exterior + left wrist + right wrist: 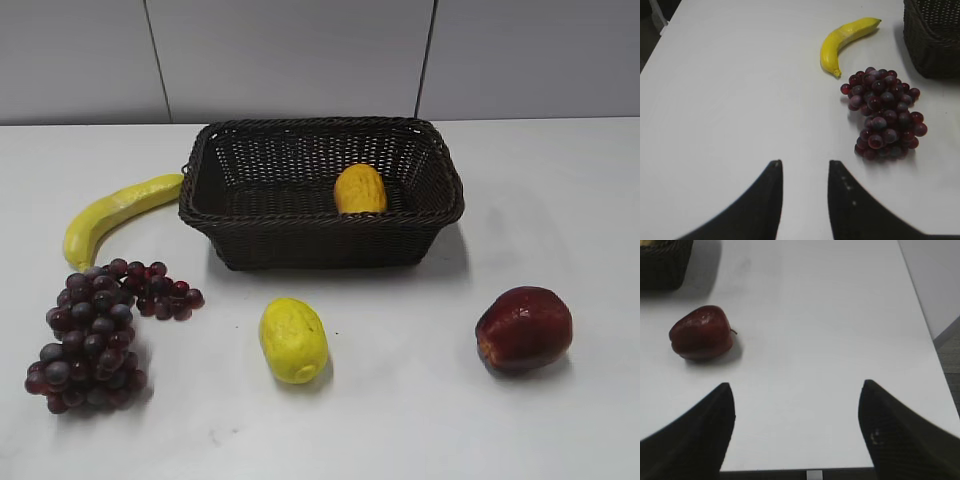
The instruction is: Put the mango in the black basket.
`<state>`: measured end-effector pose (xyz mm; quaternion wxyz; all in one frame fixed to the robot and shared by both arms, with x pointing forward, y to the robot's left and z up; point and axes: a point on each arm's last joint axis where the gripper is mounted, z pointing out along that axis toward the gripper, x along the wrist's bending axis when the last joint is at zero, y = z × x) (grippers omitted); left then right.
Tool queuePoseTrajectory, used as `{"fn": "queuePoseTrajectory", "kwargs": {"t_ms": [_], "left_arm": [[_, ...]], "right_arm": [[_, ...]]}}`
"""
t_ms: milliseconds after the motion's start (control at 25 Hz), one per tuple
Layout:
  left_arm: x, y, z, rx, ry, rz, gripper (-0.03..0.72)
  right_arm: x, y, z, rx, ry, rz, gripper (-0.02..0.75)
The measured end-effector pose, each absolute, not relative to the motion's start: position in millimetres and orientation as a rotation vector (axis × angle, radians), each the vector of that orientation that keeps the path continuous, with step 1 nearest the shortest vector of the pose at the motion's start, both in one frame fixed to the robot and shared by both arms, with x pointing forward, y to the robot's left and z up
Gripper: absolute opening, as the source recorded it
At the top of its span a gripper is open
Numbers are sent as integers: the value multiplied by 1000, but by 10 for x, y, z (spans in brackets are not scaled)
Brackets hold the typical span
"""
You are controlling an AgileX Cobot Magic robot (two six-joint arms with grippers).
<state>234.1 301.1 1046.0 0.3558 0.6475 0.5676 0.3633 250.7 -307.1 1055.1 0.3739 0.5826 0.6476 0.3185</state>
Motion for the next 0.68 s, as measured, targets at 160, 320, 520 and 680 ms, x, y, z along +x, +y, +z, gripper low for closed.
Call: {"fn": "queuePoseTrajectory", "kwargs": {"t_ms": [160,320,520,680], "left_arm": [[2341,3011,10460,1672,1466,938,230],[2341,3011,10460,1672,1466,938,230],[2341,3011,10460,1672,1466,938,230],[2341,3011,10460,1672,1466,938,230]], "right_arm": [[2379,-3083,10555,1473,1565,849,591],[2340,-3086,10554,1458,1545,862,591],[2340,-3086,10554,1457,1546,862,591],[2340,-3086,10554,1457,1546,862,591]]}}
